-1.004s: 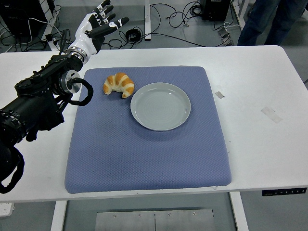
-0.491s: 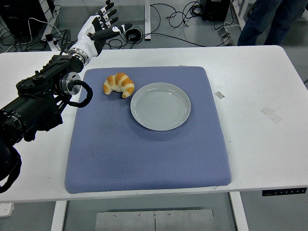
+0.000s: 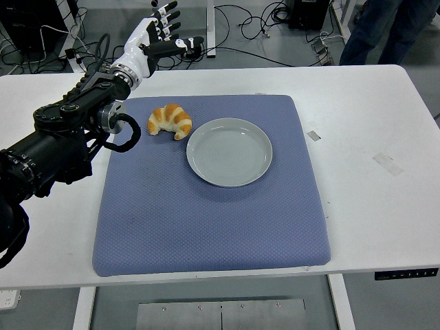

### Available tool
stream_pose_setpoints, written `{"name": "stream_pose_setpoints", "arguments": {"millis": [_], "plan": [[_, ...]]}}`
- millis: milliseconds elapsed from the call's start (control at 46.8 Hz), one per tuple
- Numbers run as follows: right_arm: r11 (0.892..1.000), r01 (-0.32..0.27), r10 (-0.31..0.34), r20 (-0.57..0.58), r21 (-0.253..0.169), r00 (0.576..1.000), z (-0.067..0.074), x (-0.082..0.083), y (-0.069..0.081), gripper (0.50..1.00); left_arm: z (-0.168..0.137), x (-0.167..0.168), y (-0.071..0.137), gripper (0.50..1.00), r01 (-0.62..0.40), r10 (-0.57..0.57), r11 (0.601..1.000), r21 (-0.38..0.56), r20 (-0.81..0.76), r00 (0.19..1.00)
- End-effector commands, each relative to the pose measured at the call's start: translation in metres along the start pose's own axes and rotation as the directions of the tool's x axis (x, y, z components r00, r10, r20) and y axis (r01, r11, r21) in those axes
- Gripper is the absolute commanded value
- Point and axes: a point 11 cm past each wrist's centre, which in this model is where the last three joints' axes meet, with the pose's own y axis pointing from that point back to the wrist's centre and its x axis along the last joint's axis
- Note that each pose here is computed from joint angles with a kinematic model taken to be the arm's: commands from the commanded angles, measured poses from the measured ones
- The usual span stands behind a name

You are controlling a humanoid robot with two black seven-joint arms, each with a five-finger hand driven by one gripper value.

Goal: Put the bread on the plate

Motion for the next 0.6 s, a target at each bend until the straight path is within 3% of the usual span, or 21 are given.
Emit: {"name": "stream_pose_setpoints", "arguments": {"millis": [0,256,577], "plan": [[1.000,0.000,0.000,-0.001,0.000,1.000,0.000,0.000,0.000,1.000,0.005,-0.009,-0.002,0.975,0.057,-0.057,0.998,0.008,0.098,0.994],[1.000,0.000,0.000,0.000,0.000,1.000,0.000,0.000,0.000,1.000,0.013,-0.002,0.002,0.975,0.176,-0.214,0.977,0.125,0.471,0.856],[1.000,0.000,0.000,0.000,0.000,1.000,0.000,0.000,0.000,1.000,0.030,0.028,0.015,0.978,0.258,-0.374,0.926,0.274,0.591,0.715]]}}
